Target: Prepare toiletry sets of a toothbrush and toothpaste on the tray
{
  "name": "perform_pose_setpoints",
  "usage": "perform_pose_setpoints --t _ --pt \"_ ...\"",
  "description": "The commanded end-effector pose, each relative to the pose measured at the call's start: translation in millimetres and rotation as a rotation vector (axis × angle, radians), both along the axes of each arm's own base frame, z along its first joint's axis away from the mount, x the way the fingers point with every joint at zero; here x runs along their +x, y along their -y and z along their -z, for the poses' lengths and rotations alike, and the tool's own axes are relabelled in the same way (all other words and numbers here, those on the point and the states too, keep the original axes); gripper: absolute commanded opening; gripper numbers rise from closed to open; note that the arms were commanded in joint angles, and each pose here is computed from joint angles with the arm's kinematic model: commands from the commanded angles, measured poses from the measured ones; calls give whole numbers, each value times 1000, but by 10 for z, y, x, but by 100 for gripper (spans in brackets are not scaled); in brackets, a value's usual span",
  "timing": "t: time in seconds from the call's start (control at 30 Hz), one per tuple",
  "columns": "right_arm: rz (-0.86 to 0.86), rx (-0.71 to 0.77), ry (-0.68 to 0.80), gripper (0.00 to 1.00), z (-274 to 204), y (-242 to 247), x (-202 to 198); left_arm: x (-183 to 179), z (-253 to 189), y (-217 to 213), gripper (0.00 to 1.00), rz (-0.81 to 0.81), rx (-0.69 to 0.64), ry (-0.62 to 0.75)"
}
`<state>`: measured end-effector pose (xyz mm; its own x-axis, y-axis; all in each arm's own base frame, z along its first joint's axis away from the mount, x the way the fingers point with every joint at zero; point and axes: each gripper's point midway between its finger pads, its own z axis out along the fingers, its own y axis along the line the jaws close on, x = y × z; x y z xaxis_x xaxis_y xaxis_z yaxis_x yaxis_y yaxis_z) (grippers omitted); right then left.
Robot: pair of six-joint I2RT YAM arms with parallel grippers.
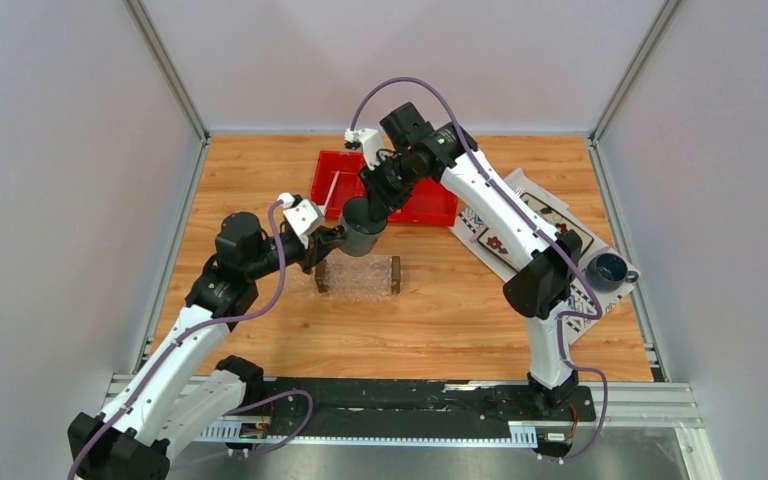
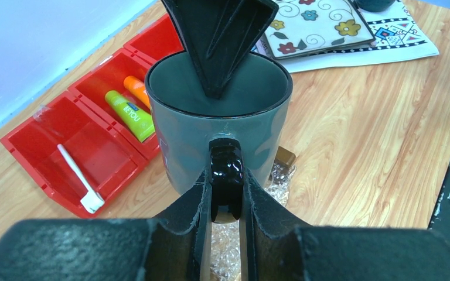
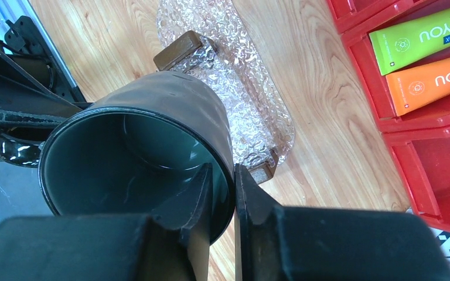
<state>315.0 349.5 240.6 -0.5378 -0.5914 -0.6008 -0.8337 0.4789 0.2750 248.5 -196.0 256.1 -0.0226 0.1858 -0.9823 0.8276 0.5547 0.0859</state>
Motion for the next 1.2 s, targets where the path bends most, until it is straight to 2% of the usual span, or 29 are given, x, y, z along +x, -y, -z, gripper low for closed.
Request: perform_pose_setpoints --t 0.0,0.1,0.17,0.2,0.23,0.33,0.6,0.83,1.17 --pt "-50 28 52 3 -168 -4 -46 99 -537 -37 0 -35 -59 183" --pt "-30 23 79 0 -237 45 -34 138 -500 -72 0 -63 -46 172" --pt "-6 9 104 0 -265 91 -1 148 -511 -82 9 -71 -45 175" --pt "1 4 114 0 -280 109 10 144 -465 -86 14 -72 -35 153" --pt "16 -8 121 0 -278 135 28 139 -472 -86 28 -70 -32 150" --pt "39 -18 143 0 -315 171 62 138 -417 -77 50 -61 -13 122" --pt "76 -27 182 0 -389 209 135 101 -384 -101 70 -60 12 103" --pt "169 -88 267 0 -404 283 328 54 -513 -111 72 -69 9 33" --pt "255 -162 426 0 -472 71 389 350 -609 -129 68 -218 -7 -174"
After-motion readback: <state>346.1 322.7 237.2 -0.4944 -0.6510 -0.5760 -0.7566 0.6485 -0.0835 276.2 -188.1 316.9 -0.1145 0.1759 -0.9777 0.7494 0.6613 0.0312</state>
